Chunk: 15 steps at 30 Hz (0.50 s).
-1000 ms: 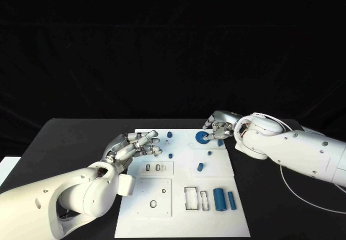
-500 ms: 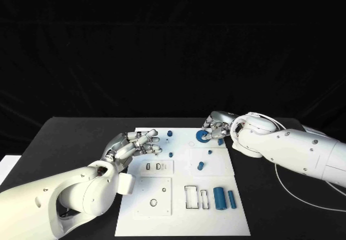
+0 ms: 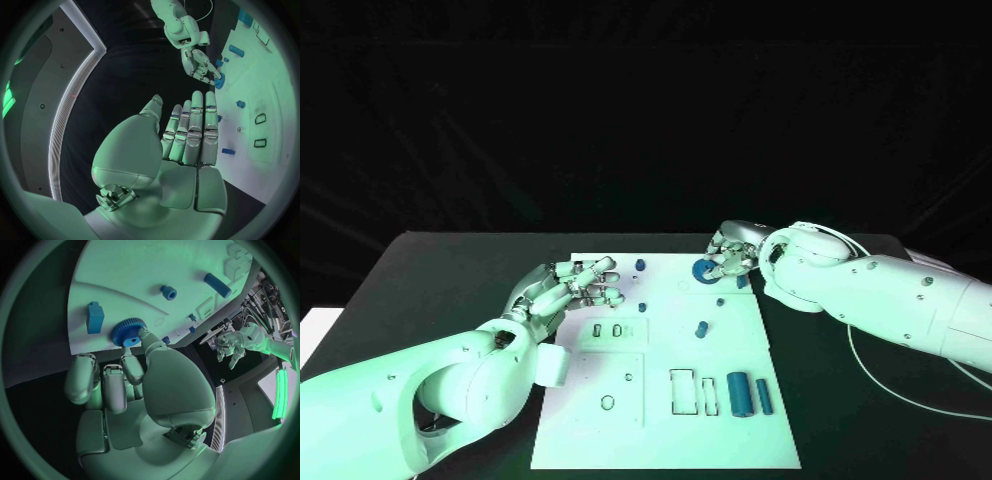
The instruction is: Assemble the parts on the task board
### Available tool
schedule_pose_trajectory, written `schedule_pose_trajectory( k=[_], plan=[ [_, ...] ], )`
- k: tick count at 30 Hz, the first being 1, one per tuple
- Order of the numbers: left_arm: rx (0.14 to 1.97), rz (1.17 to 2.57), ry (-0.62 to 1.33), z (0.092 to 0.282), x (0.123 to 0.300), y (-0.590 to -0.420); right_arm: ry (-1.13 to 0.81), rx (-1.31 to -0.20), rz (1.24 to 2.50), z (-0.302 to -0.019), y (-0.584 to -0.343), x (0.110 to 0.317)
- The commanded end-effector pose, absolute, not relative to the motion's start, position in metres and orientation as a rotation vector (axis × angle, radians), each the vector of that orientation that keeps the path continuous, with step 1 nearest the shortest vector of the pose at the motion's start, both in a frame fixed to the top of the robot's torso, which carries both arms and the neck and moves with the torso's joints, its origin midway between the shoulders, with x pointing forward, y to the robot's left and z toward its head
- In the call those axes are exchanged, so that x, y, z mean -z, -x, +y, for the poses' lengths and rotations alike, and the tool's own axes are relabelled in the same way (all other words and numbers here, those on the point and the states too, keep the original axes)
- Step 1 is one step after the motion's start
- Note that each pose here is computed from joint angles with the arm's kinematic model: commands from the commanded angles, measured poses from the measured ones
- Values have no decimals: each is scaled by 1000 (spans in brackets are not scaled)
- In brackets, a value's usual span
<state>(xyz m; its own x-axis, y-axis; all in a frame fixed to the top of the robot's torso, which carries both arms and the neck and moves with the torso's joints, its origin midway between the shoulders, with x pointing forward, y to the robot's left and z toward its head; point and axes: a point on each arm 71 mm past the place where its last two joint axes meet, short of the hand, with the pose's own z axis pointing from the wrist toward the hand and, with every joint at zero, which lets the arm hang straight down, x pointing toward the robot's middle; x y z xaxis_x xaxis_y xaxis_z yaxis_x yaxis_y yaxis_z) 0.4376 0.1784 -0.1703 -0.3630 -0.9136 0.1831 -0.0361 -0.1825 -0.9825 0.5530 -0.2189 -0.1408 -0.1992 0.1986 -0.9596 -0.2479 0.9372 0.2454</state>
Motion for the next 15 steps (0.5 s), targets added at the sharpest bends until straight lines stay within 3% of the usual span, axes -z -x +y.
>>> schedule_pose_trajectory(
  k=[1, 8, 15],
  plan=[
    [1656, 1392, 1140, 176, 169, -437, 105, -333, 1733, -219, -551, 146],
    [1656, 1392, 1140, 177, 169, -437, 159, -325, 1675, -210, -546, 144],
    [1655, 1386, 1138, 177, 169, -438, 84, -420, 1589, -192, -536, 135]
  ],
)
